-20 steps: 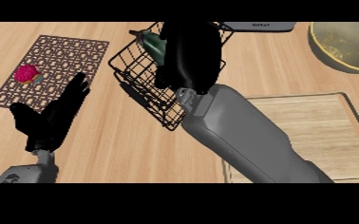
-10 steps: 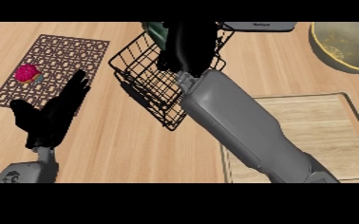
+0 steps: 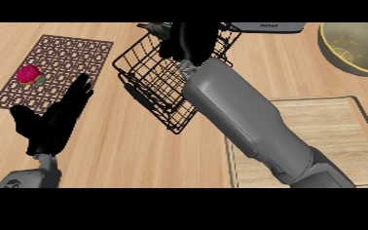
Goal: Pick the eggplant from the tray and place it in the tiered basket
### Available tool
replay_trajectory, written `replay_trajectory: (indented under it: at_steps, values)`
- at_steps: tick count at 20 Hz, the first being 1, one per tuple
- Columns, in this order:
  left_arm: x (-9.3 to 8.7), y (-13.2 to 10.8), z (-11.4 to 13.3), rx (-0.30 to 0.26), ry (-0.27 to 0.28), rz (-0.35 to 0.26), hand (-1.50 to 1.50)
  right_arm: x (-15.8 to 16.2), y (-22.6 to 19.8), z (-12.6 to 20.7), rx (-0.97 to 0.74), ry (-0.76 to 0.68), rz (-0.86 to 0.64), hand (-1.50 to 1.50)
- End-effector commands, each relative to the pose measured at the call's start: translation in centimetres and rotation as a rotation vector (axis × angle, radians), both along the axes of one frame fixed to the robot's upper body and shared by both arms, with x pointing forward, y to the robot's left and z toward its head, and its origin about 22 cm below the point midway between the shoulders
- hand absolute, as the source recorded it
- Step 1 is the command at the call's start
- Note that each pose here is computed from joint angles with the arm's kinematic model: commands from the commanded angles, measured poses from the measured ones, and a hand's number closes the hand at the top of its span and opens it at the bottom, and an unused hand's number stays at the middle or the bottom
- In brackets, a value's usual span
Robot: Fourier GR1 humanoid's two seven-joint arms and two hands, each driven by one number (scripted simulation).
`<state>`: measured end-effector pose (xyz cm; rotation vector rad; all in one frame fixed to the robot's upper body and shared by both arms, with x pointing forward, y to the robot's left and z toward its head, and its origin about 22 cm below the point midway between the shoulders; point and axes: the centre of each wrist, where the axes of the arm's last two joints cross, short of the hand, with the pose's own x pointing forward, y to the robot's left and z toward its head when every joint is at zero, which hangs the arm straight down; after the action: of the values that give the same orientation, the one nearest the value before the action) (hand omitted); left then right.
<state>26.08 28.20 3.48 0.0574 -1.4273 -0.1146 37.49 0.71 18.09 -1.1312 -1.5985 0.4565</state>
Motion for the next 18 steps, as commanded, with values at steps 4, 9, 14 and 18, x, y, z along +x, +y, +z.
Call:
replay_trajectory:
  at_steps: [4,9,14,18]
  values:
    - [-0.5,-0.3,-2.0,-0.007,0.006,-0.006,0.00,0.8,-0.6,0.0,0.246,-0.078,-0.047,-1.50]
    - [-0.5,0.3,-1.3,0.007,0.009,0.033,0.00,0.4,-1.0,3.9,0.458,-0.156,-0.029,-1.50]
    - [-0.9,0.3,-2.4,0.000,0.019,0.029,0.00,-0.4,-2.6,3.8,0.649,-0.277,-0.047,-1.50]
    - [-0.2,1.2,0.7,0.011,0.005,0.042,0.00,-0.8,-4.6,4.9,0.731,-0.353,-0.086,-1.50]
